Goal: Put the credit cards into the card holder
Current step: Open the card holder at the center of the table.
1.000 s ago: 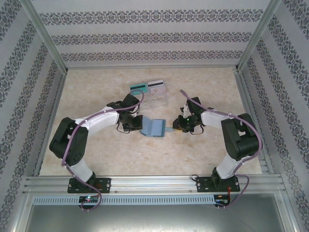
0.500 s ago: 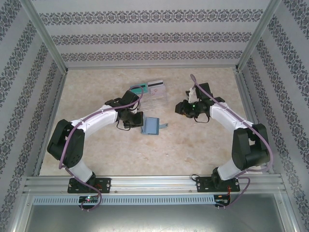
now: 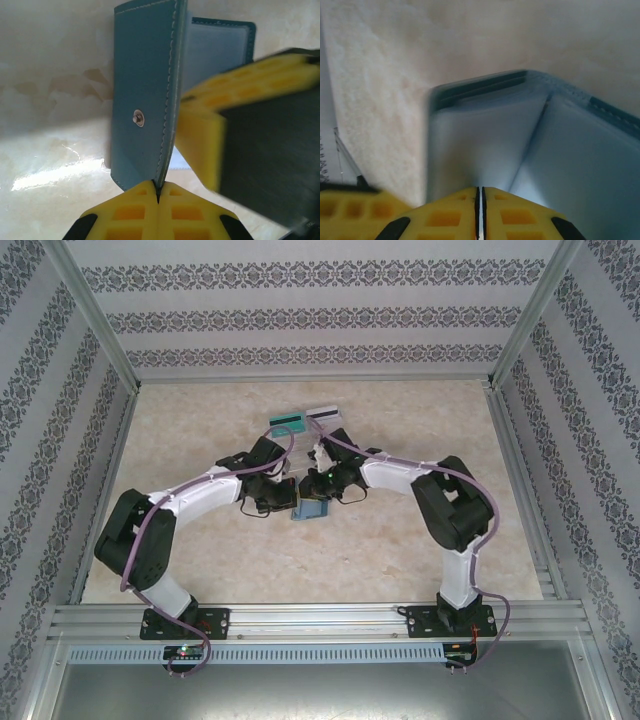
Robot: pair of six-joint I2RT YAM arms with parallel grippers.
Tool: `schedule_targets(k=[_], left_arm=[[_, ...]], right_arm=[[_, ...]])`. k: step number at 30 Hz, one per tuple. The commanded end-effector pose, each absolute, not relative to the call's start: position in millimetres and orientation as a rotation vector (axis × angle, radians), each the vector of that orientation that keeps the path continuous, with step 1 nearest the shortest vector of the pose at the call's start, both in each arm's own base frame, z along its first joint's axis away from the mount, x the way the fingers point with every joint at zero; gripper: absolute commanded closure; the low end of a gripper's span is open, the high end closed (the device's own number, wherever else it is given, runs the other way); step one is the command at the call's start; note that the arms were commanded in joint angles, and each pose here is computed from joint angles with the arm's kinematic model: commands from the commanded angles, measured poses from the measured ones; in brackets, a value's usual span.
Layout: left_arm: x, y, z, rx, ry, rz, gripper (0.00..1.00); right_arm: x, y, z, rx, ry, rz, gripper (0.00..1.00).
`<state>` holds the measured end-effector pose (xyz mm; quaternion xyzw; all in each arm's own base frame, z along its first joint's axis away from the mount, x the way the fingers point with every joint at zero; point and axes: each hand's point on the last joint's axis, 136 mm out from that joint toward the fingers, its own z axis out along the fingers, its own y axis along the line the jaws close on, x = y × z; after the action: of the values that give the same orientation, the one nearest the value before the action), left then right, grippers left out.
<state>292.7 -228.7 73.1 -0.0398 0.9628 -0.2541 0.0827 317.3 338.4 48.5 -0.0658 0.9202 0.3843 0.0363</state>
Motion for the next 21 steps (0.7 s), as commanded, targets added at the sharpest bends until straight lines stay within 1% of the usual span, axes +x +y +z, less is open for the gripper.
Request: schedule_targets(k=[1,6,9,11,13,14,15,17,19,21], left_arm=[[282,-214,59,-0.202,2.919,-0.716,1.00],[281,-190,54,-0.275,2.920,-0.646,1.00],[276,-167,41,-0.301,2.966,-0.511,0.99],[272,-151,31,-0.304,3.001,-0.394,0.88],[268,-139,21,-0.301,3.029,-0.284,0.85],[266,-136,15,-0.298,3.048,-0.257,0.80],[266,-135,12,-0.297,3.058,-0.248,0.74],[265,-137,6,-0.293,3.077,-0.252,0.67],[264,-136,2,-0.296,3.089,-0.240,0.56],[265,-136,3,-0.287,3.093,-0.224,0.53]], right_arm=[[339,342,47,-0.165,2.778,1.172,0.87],[335,319,21,-0.117,2.844,1.081,0.87],[330,306,8,-0.097,2.876,1.045,0.86],[328,299,3,-0.099,2.893,1.015,0.87],[327,294,-2,-0.096,2.907,0.991,0.86],[326,293,-3,-0.091,2.910,0.990,0.86],[326,292,-3,-0.088,2.914,0.992,0.86],[326,290,-3,-0.082,2.912,0.987,0.86],[325,291,-3,-0.083,2.914,0.989,0.86],[325,291,-1,-0.086,2.911,0.994,0.86]])
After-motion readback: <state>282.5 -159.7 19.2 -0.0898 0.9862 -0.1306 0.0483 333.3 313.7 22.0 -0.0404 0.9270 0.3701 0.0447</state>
